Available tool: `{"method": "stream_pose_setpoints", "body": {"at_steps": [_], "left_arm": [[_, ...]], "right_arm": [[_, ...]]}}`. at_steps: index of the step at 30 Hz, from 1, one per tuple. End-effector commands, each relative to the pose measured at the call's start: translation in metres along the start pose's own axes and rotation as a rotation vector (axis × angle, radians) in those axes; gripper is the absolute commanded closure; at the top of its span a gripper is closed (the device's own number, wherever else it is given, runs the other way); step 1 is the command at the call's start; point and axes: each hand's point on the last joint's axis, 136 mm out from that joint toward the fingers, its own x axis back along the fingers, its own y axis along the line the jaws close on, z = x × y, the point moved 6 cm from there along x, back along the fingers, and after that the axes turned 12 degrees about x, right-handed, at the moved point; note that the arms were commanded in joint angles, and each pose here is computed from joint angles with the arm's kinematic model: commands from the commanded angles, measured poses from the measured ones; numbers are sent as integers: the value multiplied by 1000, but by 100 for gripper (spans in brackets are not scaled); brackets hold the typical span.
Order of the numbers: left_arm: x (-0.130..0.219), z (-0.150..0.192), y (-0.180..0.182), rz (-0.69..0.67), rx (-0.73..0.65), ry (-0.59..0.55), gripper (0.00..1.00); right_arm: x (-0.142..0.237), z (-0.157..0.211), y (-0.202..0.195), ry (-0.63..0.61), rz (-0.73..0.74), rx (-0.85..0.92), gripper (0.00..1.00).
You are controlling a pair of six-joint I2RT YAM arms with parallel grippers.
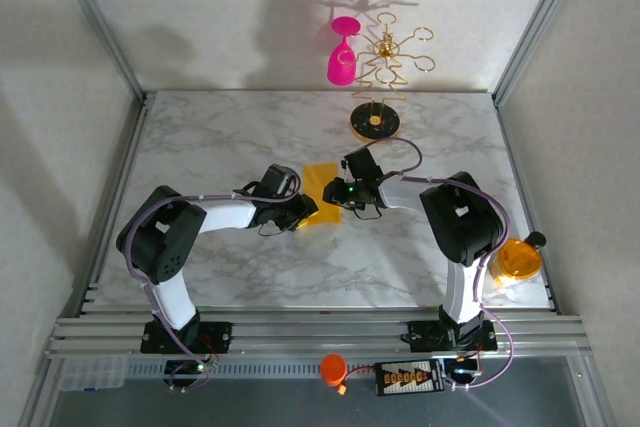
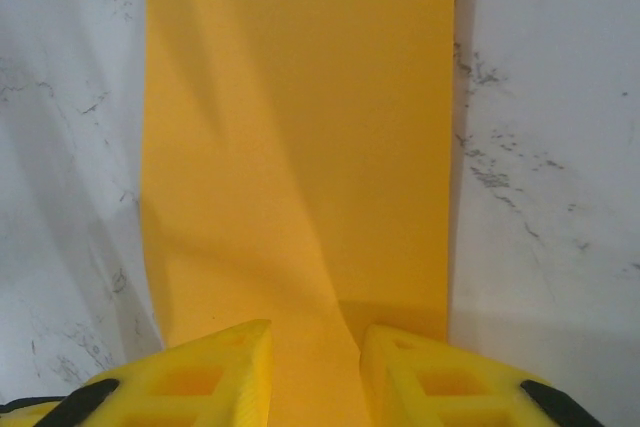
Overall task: Fold a paper plane with a square sheet of paper (pick it up from the middle)
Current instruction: Move the paper to the center of the table.
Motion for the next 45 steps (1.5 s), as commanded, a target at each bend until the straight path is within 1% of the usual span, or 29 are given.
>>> {"method": "stream_pose_setpoints", "body": {"at_steps": [1, 6, 8, 11, 16, 21, 26, 31, 38, 45], "left_arm": [[0, 1, -1, -30, -35, -2, 62], [12, -4, -4, -51, -57, -47, 62], [18, -7, -4, -50, -55, -68, 62], [23, -9, -3, -52, -48, -88, 62], [20, -10, 2, -64, -38, -91, 62], [19, -10, 4, -73, -36, -89, 61], [18, -10, 8, -90, -32, -88, 59], [14, -7, 9, -103, -46, -58, 58], [9, -5, 4, -108, -69, -34, 62], [3, 0, -3, -68, -85, 22, 67]], "right_arm": [[-4, 22, -21, 84, 84, -49, 68], [21, -12, 10, -17, -10, 10, 68], [28, -16, 20, -36, -53, 26, 68], [28, -11, 23, -10, -90, 28, 68], [16, 7, 17, 62, -113, 7, 69], [5, 21, 5, 124, -62, -10, 69], [-6, 35, -19, 169, 72, -50, 69], [-12, 45, -34, 199, 147, -87, 68], [-14, 51, -40, 216, 172, -103, 69], [-14, 51, -37, 210, 151, -102, 69]]}}
